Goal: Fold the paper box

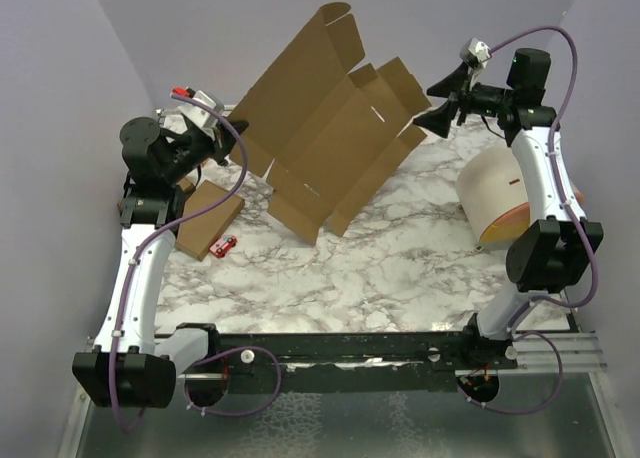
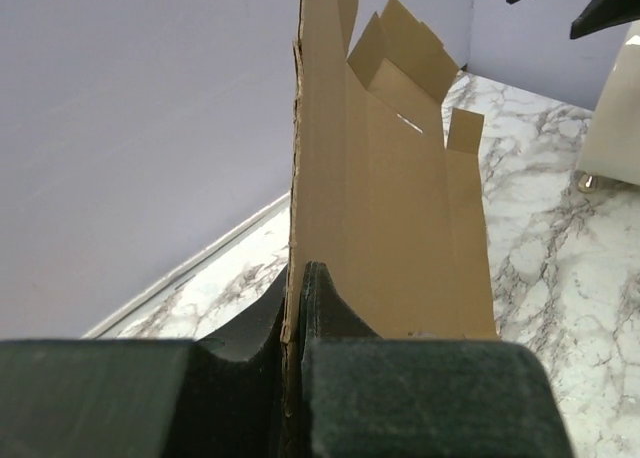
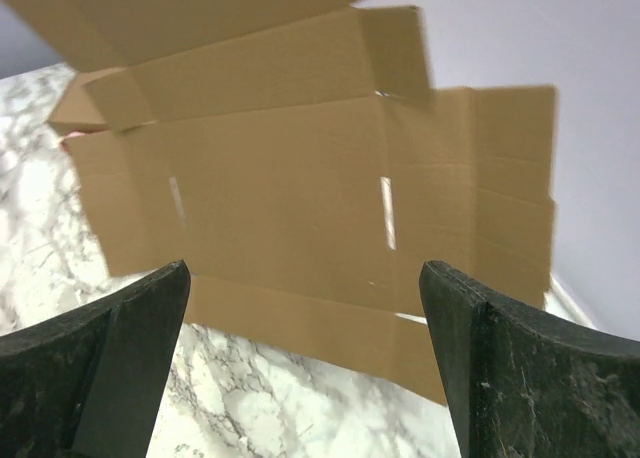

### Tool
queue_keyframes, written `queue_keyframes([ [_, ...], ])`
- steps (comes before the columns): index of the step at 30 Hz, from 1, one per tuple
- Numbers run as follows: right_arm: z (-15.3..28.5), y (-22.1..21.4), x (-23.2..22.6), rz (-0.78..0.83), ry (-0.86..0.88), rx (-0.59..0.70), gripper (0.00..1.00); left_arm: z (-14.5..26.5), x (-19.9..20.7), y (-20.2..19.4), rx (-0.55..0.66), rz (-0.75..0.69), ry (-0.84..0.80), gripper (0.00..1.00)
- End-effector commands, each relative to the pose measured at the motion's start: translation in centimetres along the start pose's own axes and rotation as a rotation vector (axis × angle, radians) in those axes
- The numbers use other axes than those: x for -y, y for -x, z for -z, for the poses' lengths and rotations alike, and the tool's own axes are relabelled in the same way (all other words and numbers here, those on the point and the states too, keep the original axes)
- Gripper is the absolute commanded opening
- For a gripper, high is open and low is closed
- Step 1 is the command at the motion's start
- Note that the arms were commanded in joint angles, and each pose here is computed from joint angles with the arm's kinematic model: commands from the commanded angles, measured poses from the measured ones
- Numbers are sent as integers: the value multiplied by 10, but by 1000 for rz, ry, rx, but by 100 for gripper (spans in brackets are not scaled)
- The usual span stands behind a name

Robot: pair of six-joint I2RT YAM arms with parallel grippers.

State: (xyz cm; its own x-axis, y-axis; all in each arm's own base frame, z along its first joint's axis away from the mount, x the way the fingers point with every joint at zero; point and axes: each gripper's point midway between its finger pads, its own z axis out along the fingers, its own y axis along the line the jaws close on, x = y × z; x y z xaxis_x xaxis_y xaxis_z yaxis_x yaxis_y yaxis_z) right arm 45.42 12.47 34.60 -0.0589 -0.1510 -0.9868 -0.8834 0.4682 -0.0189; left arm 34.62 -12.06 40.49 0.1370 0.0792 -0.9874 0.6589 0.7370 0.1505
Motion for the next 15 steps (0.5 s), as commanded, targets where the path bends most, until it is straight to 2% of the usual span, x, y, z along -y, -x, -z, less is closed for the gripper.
queue_keyframes([
  [1, -2, 27, -38, 222, 285, 157, 100, 2, 5, 19, 85, -83, -34, 0],
  [5, -22, 46, -20, 338, 279, 183, 100, 3, 12, 18, 89, -98, -74, 0],
  [11, -58, 59, -7, 409, 228, 181, 99, 5, 21, 23, 111, -97, -113, 0],
  [15, -75, 57, 2, 424, 184, 165, 90, 6, 24, 26, 118, -100, -127, 0],
])
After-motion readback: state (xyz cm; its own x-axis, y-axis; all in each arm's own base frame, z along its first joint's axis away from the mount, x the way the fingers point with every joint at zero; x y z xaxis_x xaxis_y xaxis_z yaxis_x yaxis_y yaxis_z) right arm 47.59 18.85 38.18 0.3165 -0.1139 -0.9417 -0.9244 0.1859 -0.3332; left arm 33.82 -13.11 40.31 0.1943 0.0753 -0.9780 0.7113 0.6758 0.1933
